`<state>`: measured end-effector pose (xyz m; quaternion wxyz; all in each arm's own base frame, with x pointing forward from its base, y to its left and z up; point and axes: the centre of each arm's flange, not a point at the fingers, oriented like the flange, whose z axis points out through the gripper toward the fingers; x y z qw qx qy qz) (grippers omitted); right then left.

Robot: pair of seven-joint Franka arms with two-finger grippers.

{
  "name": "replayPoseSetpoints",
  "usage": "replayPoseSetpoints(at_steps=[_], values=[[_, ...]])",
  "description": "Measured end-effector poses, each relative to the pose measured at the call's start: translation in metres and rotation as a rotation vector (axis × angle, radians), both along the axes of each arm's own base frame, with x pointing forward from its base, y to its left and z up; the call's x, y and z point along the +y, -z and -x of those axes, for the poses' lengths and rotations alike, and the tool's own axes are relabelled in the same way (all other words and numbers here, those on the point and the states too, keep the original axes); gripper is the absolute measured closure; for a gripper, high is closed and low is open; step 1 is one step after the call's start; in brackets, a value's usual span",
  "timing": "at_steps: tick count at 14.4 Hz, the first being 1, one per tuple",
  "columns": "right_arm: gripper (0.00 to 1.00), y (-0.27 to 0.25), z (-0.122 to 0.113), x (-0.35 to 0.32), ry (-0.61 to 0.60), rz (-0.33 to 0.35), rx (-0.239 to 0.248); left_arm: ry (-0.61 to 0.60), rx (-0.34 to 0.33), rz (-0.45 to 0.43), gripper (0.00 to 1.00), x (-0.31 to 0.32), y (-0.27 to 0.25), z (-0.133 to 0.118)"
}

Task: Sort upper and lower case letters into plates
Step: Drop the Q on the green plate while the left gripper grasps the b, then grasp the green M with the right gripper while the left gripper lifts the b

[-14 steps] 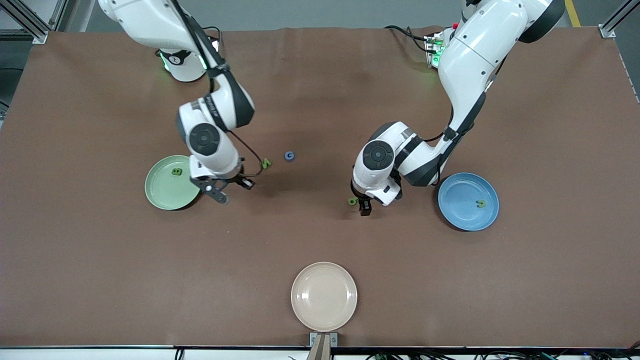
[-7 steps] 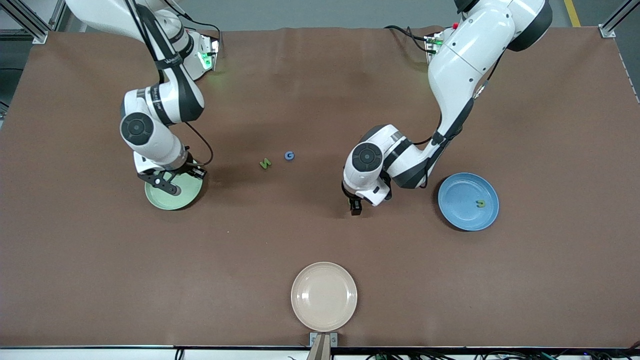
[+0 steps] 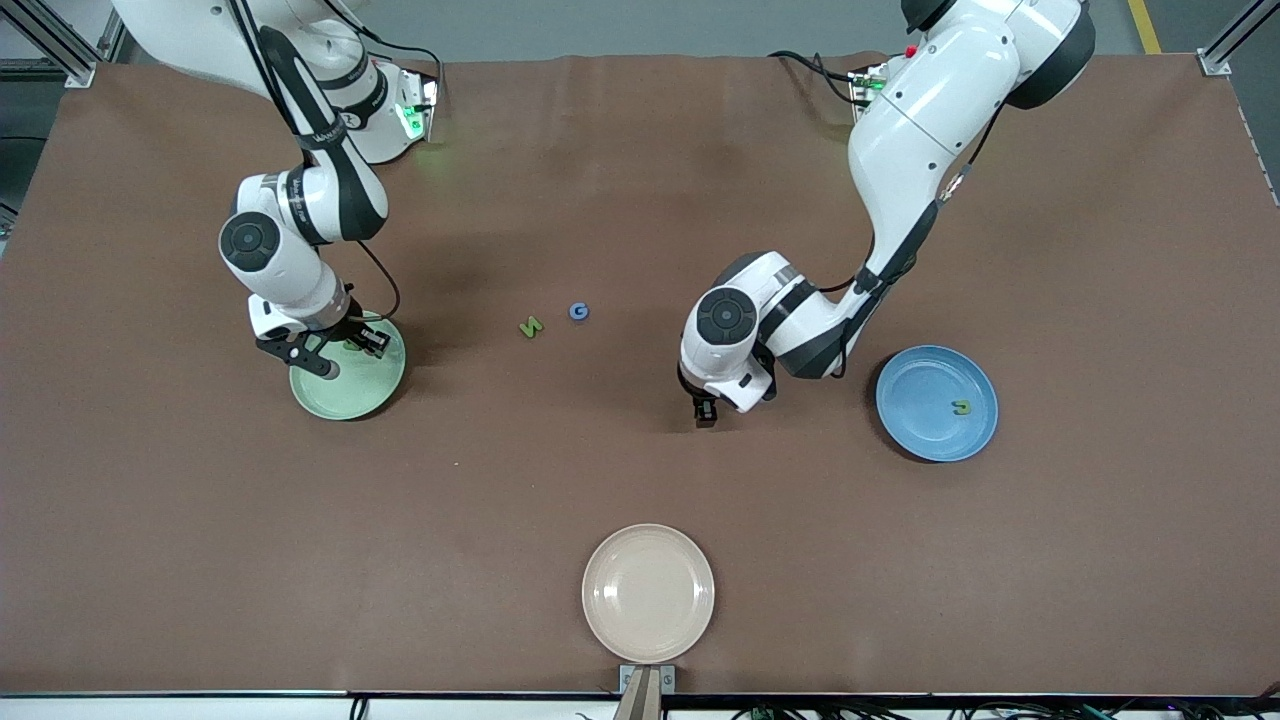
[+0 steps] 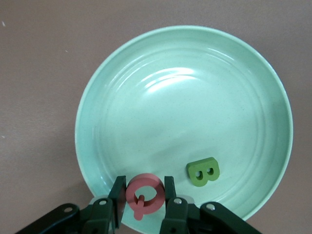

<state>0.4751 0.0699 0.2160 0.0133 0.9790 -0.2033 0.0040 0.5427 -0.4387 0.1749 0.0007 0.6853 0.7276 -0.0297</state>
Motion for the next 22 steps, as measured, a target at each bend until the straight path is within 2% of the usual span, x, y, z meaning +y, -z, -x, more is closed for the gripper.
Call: replayPoseSetpoints(at_steps=[5,7,10,12,13,14,15,16,17,18,22], values=[[0.64,0.017,0.004,0.000,-0.004,0.007,0.016,-0.014,-0.006,-0.014,0.15,0.010,0.003,-0.007],[0.50,0.019,0.004,0.000,-0.004,0.007,0.016,-0.016,-0.007,-0.016,0.15,0.011,0.004,-0.008],[0.21,0.014,-0.002,-0.004,-0.019,0.006,0.012,-0.014,-0.005,-0.017,0.19,0.010,0.005,-0.007],[0.01,0.001,-0.010,-0.006,-0.015,0.007,0.037,-0.011,-0.006,-0.016,0.20,0.008,0.005,-0.006],[0.00,-0.009,-0.015,-0.004,-0.013,0.007,0.049,-0.008,-0.008,-0.014,0.22,0.006,0.004,-0.005],[0.00,-0.020,-0.019,0.000,-0.005,0.004,0.052,-0.007,-0.012,-0.010,0.30,0.005,0.003,-0.005],[0.00,-0.027,-0.021,0.009,0.009,0.001,0.048,-0.007,-0.013,-0.009,0.30,0.004,0.003,-0.005],[0.00,-0.031,-0.021,0.022,0.029,-0.001,0.042,-0.007,-0.016,-0.007,0.35,0.004,0.002,-0.006],[0.00,-0.032,-0.018,0.041,0.052,-0.003,0.032,-0.008,-0.021,-0.003,0.47,0.004,0.000,-0.007],[0.00,-0.033,-0.015,0.064,0.074,-0.007,0.018,-0.009,-0.023,-0.002,0.53,0.004,0.000,-0.008],[0.00,-0.026,-0.002,0.147,0.170,-0.014,-0.007,-0.009,-0.025,-0.002,0.58,0.004,-0.001,-0.009]])
